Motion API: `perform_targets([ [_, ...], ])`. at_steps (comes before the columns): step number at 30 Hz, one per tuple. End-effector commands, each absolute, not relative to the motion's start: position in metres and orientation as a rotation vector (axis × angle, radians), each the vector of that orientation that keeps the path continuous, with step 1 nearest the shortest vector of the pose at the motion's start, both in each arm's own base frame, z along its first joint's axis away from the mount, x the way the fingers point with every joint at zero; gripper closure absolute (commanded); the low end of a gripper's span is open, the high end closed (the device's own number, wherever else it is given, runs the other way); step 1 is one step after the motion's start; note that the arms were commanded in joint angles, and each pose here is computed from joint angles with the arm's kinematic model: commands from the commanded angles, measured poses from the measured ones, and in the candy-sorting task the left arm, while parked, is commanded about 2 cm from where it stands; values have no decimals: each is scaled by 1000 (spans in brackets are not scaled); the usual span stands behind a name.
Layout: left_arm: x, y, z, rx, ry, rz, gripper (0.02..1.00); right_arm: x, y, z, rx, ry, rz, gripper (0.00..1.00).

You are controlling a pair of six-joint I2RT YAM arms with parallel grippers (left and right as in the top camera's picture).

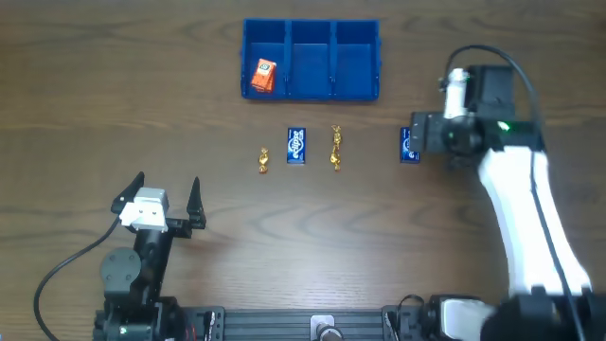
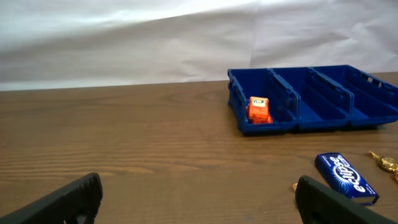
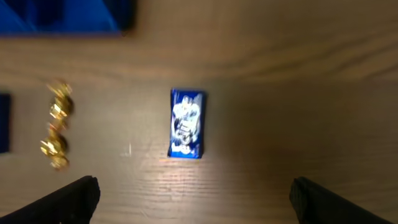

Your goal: Sort Candies Into Trays

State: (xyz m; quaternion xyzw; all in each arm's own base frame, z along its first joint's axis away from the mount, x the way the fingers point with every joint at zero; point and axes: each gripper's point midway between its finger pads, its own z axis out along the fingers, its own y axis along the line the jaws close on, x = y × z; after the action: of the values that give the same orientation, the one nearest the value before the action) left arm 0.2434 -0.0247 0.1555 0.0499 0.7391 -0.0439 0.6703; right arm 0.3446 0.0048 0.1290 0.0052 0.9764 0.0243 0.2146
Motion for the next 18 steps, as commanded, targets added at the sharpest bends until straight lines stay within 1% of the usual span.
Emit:
perform_targets([
  [1, 242, -28, 140, 130, 1710, -117, 20, 352, 27, 77, -34, 2852, 100, 3],
  [5, 242, -28, 140, 130, 1710, -117, 20, 361, 34, 40, -36, 2908, 103, 3],
  [7, 242, -28, 140, 129, 1710, -117, 20, 365, 33, 29, -36, 2915, 98, 3],
  [12, 242, -28, 140, 130, 1710, -117, 20, 371, 27, 24, -29, 2902, 43, 3],
  [18, 242, -28, 140, 130, 1710, -117, 23, 374, 25, 13, -20, 2909, 35, 3],
])
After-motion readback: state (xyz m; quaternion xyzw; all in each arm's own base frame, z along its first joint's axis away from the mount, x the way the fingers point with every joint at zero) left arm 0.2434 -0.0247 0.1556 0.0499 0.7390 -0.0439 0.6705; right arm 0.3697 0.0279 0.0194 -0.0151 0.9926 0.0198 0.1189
